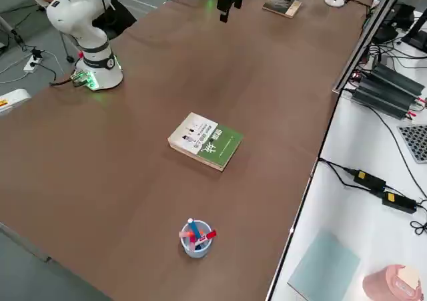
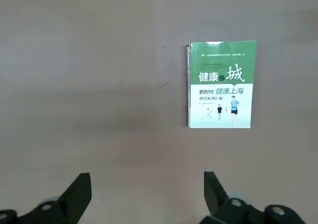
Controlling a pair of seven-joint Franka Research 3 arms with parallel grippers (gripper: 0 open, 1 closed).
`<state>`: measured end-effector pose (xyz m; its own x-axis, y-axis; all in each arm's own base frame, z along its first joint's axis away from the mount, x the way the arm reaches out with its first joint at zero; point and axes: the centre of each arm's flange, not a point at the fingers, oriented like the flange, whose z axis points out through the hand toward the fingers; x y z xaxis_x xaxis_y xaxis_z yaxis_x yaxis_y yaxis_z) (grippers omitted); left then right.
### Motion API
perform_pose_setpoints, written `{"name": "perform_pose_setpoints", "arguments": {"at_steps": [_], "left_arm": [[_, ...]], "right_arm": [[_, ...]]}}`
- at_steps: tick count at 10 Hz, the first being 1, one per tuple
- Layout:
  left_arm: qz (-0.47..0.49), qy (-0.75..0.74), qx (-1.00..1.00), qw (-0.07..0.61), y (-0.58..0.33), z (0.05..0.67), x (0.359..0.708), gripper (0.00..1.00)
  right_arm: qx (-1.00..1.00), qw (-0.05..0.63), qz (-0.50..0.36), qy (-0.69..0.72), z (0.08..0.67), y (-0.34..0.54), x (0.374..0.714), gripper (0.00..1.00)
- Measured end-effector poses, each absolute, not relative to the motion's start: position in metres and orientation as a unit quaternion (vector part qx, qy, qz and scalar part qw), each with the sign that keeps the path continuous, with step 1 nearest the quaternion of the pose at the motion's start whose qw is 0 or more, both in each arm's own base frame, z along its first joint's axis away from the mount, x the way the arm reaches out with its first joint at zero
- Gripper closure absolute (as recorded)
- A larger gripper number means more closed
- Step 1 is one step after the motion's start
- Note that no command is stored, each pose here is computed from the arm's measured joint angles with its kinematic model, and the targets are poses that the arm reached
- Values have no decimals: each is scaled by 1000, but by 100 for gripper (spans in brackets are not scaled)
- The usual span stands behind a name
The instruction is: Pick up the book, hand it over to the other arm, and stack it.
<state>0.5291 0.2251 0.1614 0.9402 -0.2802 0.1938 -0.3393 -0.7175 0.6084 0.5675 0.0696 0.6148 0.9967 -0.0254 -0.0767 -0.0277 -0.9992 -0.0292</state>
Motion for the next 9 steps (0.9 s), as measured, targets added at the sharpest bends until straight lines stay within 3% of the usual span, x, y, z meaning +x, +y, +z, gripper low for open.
{"name": "perform_pose_setpoints", "arguments": {"at_steps": [1,3,8,9], "left_arm": [[44,-167,926,337,225,161,529,51],[44,-167,926,337,225,161,529,64],[39,-169,923,344,224,162,529,75],[36,-169,920,350,222,162,528,81]], "right_arm": [[-999,15,38,13,615,70,567,0],[-999,15,38,13,615,70,567,0],[-999,15,39,13,615,70,567,0],[-999,15,39,13,615,70,567,0]]}}
